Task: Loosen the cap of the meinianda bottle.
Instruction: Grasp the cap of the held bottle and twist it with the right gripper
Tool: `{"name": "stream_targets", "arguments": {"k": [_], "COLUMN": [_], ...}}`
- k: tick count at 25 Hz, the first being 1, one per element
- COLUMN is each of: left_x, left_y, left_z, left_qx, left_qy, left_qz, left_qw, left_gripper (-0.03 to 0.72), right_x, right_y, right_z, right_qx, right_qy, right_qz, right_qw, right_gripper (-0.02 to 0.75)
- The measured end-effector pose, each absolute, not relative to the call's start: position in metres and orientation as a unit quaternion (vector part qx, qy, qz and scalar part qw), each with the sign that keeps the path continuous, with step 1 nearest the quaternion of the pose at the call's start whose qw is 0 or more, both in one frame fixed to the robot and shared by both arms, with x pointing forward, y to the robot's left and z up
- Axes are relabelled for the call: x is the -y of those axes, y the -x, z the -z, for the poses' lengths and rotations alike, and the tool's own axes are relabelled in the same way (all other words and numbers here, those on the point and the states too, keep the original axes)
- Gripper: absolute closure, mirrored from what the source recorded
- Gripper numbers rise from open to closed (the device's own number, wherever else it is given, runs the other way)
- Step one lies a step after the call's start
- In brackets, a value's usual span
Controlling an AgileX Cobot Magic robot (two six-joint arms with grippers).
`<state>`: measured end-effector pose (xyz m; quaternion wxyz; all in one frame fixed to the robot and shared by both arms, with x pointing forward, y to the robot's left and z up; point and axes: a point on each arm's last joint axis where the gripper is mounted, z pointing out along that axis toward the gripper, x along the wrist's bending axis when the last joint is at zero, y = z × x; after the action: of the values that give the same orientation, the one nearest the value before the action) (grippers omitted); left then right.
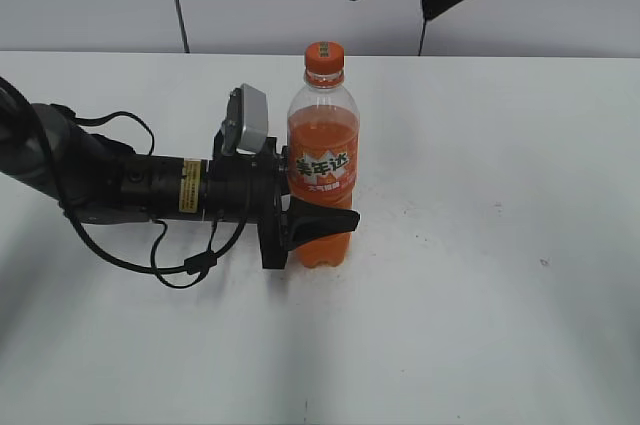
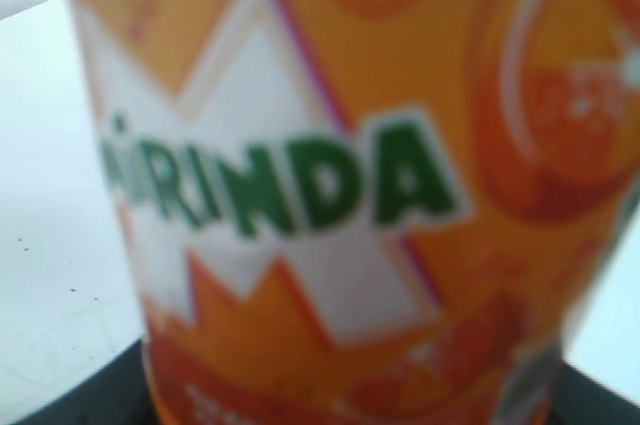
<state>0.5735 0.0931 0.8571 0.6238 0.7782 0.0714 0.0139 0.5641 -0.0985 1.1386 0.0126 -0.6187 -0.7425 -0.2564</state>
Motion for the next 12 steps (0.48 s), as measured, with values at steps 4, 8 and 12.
{"name": "stream_targets", "arguments": {"k": [4, 8, 12], "left_x": [-0.093, -0.093, -0.093], "left_y": [-0.573, -0.573, -0.573], "left_z": [-0.857, -0.857, -0.857], "left_qx": [-0.07, -0.07, -0.069], "left_qy": [-0.779, -0.778, -0.779], "left_qz": [-0.013, -0.013, -0.013], "left_qw": [0.623, 0.624, 0.624], "left_gripper": [0.287, 0.287, 0.287], "right_x": [0.079, 0.068, 0.062], "right_y": [-0.564, -0.558, -0.554], "right_z": [-1.129, -1.125, -1.125], "right_qx": [0.749, 0.754, 0.753], "right_qy": [0.615, 0.611, 0.613], "right_qz": [0.246, 0.239, 0.238], "right_qw": [0.026, 0.026, 0.022], "right_gripper": [0.214, 0.214, 0.214]}}
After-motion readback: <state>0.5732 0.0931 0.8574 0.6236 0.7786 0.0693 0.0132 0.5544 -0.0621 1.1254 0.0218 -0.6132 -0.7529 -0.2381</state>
